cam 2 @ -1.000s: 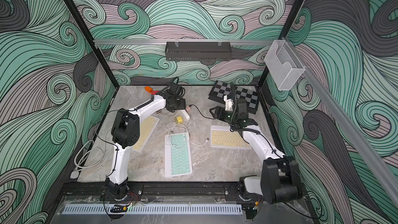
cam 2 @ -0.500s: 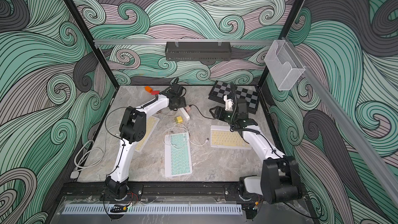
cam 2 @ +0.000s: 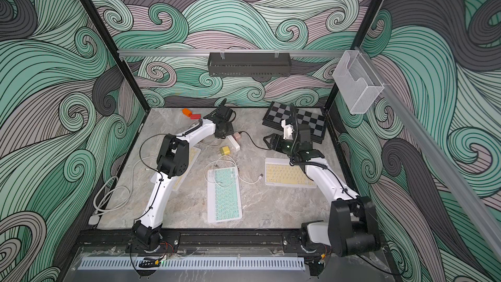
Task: Unplug the wireless keyboard
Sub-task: Pick up the socket from the center of the board.
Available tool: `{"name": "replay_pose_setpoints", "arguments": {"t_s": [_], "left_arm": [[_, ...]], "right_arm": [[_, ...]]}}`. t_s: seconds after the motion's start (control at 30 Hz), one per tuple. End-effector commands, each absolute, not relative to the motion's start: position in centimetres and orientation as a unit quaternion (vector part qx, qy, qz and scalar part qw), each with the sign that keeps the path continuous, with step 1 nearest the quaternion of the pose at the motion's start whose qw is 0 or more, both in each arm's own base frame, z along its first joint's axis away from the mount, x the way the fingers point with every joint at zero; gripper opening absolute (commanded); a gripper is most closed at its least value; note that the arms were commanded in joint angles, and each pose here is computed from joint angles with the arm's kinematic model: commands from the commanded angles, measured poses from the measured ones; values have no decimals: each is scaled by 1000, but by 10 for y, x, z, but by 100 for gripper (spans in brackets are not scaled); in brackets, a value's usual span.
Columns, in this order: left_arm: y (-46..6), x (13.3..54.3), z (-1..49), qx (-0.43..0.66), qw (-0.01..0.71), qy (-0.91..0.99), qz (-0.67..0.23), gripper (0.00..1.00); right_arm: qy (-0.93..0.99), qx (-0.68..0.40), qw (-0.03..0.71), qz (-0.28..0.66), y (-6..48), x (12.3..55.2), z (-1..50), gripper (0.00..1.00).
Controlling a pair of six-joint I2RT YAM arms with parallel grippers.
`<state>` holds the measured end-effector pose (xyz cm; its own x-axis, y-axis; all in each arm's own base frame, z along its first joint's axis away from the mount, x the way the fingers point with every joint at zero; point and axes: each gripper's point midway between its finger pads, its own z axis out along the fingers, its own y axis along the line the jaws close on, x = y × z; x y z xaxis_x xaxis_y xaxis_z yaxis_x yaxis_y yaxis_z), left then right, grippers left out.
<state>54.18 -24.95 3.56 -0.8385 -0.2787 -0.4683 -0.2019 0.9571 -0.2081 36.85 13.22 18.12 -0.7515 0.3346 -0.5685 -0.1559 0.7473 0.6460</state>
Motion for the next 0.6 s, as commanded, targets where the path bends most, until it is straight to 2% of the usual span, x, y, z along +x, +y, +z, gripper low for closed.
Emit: {"name": "replay_pose_setpoints", "arguments": {"t_s": [0.0, 0.07, 0.2, 0.43, 0.5, 0.57], "left_arm": [[-239, 543, 31, -149, 255, 954, -61, 49], [-238, 541, 24, -158, 247, 954, -66, 47], [-236, 537, 23, -168, 234, 955, -74, 30], [-241, 538, 46, -181, 246, 947, -101, 9], [-243, 539, 56, -191, 250, 942, -114, 0], [-247, 539, 67, -201, 256, 936, -134, 0]], "right_arm": [[864, 53, 348, 359, 132, 367, 179, 68], [863, 54, 347, 363, 133, 366, 179, 68], [862, 54, 343, 370, 135, 366, 178, 68], [861, 49, 338, 377, 142, 367, 174, 68], [861, 42, 336, 380, 146, 367, 175, 68], [860, 33, 336, 383, 152, 367, 176, 68]]}}
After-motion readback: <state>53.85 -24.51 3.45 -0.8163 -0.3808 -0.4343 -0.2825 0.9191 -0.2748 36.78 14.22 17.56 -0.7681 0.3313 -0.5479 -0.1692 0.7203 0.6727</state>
